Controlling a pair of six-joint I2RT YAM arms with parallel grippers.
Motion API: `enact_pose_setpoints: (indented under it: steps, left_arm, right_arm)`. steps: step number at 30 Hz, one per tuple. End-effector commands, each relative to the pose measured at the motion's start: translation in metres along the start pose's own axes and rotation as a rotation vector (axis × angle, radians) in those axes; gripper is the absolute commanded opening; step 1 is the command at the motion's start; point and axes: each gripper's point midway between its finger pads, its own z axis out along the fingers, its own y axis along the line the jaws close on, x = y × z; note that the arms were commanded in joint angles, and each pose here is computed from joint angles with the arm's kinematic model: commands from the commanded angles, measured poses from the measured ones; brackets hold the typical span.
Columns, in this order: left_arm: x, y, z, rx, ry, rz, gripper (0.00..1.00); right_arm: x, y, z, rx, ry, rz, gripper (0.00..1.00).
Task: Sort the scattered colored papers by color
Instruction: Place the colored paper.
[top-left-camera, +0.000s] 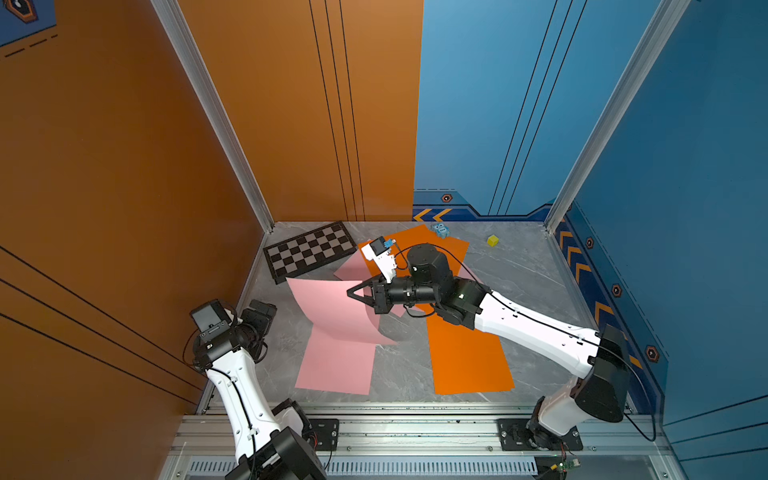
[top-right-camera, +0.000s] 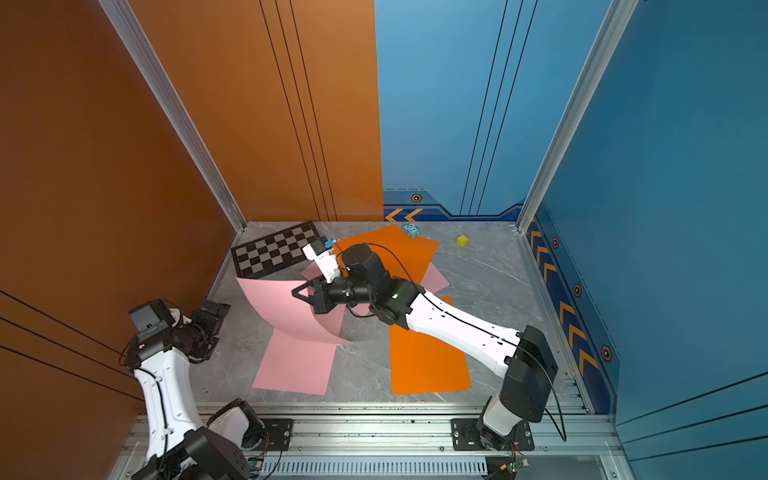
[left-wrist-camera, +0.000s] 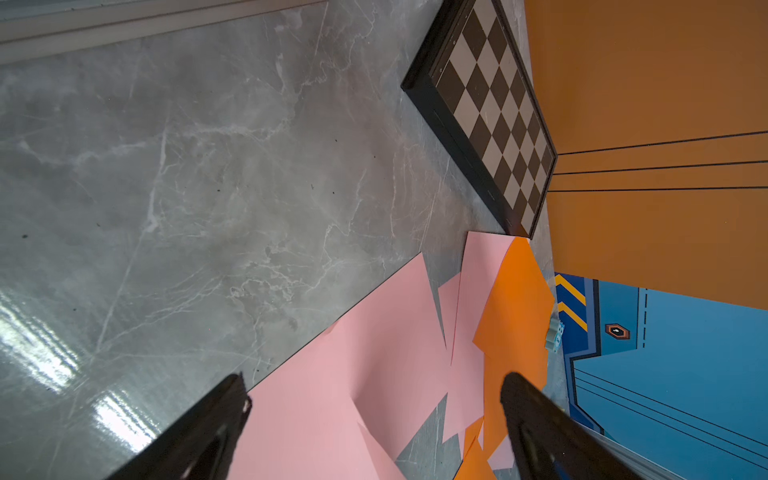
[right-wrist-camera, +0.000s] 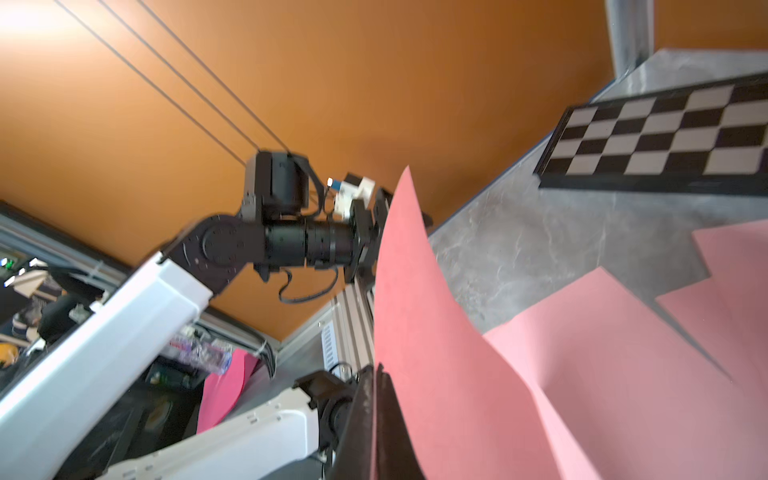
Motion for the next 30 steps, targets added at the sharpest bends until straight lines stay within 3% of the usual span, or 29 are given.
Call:
enact_pose_setpoints:
  steps: [1, 8, 17, 30]
  left_arm:
    - [0.004, 0.0, 0.003, 0.022, 0.012, -0.014, 0.98]
    - [0.004, 0.001, 0.005, 0.025, 0.018, -0.016, 0.98]
    - [0.006, 0.002, 0.009, 0.031, 0.032, -0.016, 0.98]
    - [0.008, 0.0, 0.011, 0.045, 0.041, -0.016, 0.98]
  right_arm:
    - [-0.016, -0.046, -0.005, -0.015, -0.084, 0.202, 0.0]
    - [0.041, -0.142, 0.035, 0.101, 0.038, 0.409, 0.0]
    - [0.129, -0.229, 0.068, 0.221, 0.171, 0.539, 0.0]
    - [0.15, -0.252, 0.071, 0.268, 0.211, 0.523, 0.0]
